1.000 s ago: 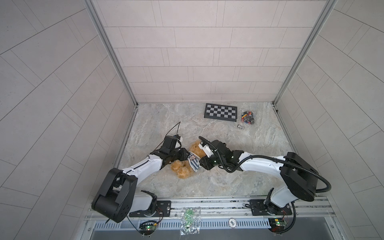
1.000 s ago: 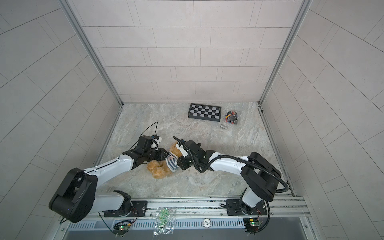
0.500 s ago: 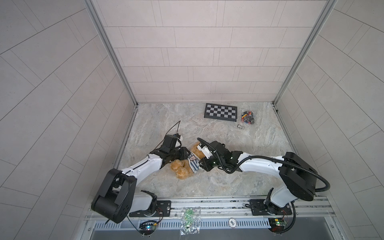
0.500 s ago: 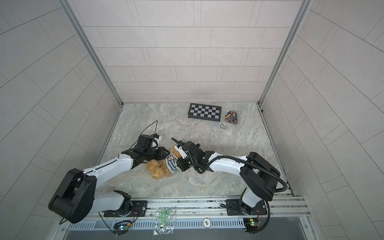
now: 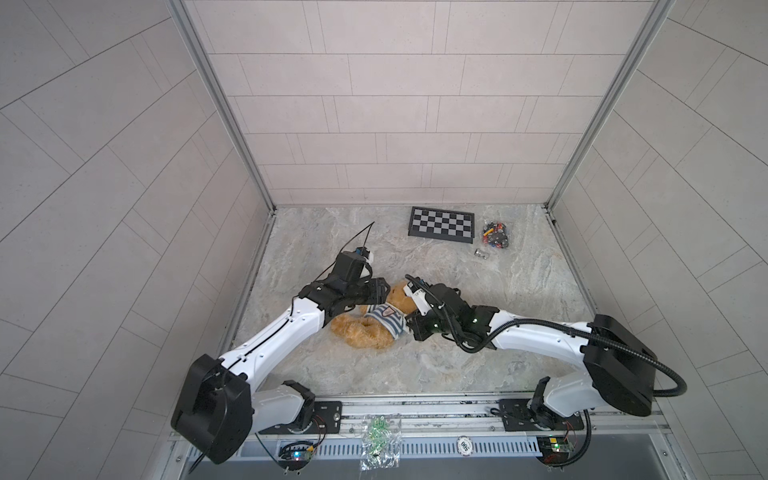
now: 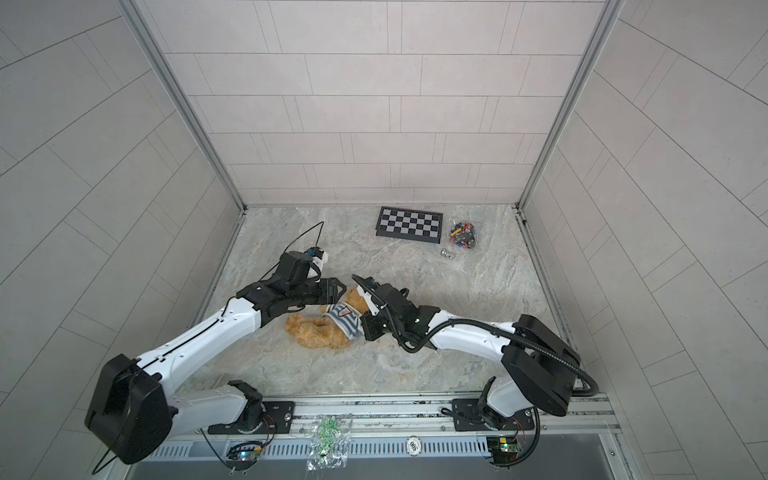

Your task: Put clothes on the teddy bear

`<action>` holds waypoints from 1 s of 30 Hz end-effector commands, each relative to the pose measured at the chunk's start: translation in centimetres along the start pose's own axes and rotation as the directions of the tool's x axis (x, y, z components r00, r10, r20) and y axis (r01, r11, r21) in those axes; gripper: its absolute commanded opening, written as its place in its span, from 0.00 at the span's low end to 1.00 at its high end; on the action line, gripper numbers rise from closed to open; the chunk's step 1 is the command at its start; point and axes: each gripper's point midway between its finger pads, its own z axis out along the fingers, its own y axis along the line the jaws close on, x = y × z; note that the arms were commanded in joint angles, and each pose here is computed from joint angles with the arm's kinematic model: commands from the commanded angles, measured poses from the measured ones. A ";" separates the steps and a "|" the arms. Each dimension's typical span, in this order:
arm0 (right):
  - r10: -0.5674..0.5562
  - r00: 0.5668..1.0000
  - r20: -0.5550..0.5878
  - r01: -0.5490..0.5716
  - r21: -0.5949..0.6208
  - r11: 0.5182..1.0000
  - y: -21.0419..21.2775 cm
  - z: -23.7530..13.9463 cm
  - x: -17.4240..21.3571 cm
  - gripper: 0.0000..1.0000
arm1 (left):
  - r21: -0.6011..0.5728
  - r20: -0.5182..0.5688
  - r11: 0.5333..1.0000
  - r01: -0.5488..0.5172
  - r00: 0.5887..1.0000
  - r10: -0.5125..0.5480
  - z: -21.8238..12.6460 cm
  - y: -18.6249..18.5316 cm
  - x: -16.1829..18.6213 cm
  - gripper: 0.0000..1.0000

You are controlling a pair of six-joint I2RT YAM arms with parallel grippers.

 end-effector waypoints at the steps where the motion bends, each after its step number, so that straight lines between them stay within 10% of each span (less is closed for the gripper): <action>1: 0.016 0.995 0.099 -0.020 0.043 0.999 -0.5 -1.6 -1.8 0.00 | 0.007 0.013 1.000 -0.009 1.000 0.009 -1.4 -2.0 0.4 0.63; 15: 0.018 0.994 0.112 -0.024 0.048 0.999 0.1 -2.6 -2.8 0.00 | 0.143 -0.041 0.985 0.092 0.995 -0.087 -2.5 -5.6 8.7 0.42; 30: 0.022 0.992 0.121 -0.029 0.058 0.998 0.2 -3.2 -2.6 0.00 | 0.134 -0.023 0.974 0.184 0.983 -0.182 -1.4 -4.5 9.5 0.45</action>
